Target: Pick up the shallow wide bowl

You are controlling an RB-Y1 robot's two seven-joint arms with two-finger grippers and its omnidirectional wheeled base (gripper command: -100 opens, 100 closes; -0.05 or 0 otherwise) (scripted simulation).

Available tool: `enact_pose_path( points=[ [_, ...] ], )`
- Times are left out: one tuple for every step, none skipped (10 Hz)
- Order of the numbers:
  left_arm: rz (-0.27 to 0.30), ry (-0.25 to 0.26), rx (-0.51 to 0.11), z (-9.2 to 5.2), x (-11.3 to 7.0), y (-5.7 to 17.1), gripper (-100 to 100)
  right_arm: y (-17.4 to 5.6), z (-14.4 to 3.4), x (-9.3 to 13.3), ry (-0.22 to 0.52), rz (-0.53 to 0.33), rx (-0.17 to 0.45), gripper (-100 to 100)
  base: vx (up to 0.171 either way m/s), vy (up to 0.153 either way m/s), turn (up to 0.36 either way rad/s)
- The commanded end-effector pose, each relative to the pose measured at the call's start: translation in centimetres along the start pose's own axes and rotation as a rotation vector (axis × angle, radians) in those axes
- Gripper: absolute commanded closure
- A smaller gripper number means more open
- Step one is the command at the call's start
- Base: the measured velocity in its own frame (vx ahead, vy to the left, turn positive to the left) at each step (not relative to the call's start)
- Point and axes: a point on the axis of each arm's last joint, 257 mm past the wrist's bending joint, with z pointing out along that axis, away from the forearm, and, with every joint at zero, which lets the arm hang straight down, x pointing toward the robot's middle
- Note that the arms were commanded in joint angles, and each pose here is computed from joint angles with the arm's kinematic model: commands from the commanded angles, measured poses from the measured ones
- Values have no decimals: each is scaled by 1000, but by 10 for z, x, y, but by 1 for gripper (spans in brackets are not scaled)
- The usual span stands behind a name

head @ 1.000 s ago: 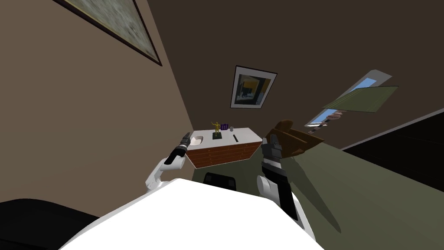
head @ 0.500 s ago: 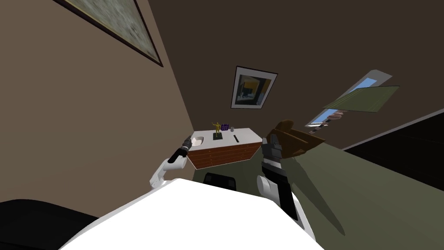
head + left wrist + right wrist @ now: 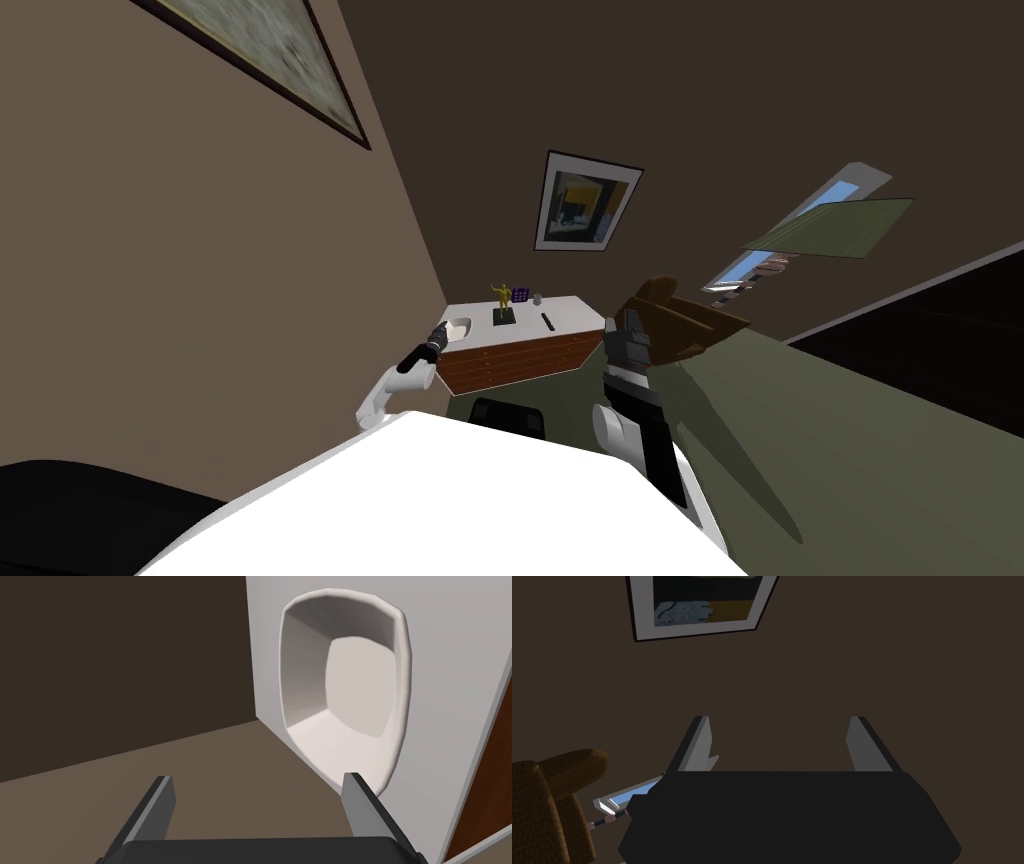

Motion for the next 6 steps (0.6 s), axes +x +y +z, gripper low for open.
enact_pose_path(
  points=[
    [-14, 14, -68, -1, 4, 22, -100, 0, 0, 0, 0, 0, 0, 0, 52, 87, -45],
    [-21, 23, -104, -1, 8, 34, -100, 0, 0, 0, 0, 0, 0, 0, 66, 95, -37],
    [-21, 23, -107, -1, 8, 35, -100, 0, 0, 0, 0, 0, 0, 0, 47, 55, -17],
    [-27, 32, -145, -1, 13, 48, -100, 0, 0, 0, 0, 0, 0, 0, 33, 48, -22],
    [-34, 40, -182, -2, 18, 60, -100, 0, 0, 0, 0, 0, 0, 0, 51, 62, -41],
    [-41, 48, -218, -4, 23, 73, -100, 0, 0, 0, 0, 0, 0, 0, 66, 68, -49]
  ],
)
